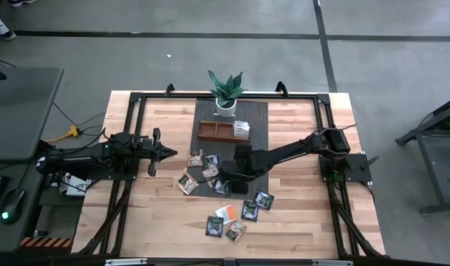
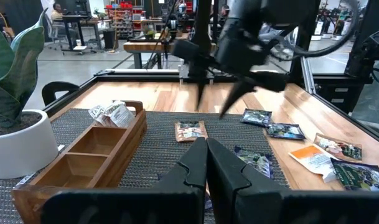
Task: Pick & Place Tea
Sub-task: Put the orange tea bag into the right section of the wooden organizer
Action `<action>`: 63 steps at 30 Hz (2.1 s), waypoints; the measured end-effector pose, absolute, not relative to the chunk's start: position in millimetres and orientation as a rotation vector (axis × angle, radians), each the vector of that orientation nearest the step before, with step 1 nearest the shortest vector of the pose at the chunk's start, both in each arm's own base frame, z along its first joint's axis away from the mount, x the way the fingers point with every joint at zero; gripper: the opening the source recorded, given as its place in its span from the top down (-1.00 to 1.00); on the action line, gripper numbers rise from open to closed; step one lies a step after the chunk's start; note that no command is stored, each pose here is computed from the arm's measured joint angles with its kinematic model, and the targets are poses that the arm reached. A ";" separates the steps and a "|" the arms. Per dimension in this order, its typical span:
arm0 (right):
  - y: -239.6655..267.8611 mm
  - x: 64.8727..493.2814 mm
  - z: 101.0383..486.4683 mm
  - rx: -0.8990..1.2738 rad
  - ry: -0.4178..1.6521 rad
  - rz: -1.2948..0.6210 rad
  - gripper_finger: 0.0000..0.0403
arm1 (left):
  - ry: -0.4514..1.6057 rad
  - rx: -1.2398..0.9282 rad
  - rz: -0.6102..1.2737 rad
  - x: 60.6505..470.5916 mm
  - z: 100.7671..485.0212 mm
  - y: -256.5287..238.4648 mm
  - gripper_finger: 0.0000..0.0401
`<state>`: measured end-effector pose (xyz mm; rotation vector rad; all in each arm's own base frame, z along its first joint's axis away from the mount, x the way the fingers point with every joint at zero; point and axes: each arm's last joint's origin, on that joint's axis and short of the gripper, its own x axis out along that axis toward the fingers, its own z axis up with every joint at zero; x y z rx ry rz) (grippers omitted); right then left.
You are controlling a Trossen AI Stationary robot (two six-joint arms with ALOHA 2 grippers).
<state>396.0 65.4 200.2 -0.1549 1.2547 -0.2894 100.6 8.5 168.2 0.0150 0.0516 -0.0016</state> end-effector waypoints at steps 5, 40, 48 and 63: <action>83.9 402.7 201.9 -0.074 1.198 -0.086 0.04 | 0.051 0.015 -0.002 100.6 168.2 8.4 1.00; 164.0 411.4 176.6 -0.246 1.018 0.263 0.04 | 0.052 0.015 -0.002 100.6 168.2 8.4 1.00; 170.0 420.0 156.8 -0.242 1.046 0.295 0.04 | 0.052 0.015 -0.002 100.6 168.1 8.4 1.00; 179.9 420.7 160.5 -0.209 1.067 0.275 0.04 | 0.052 0.015 -0.002 100.6 168.2 8.5 1.00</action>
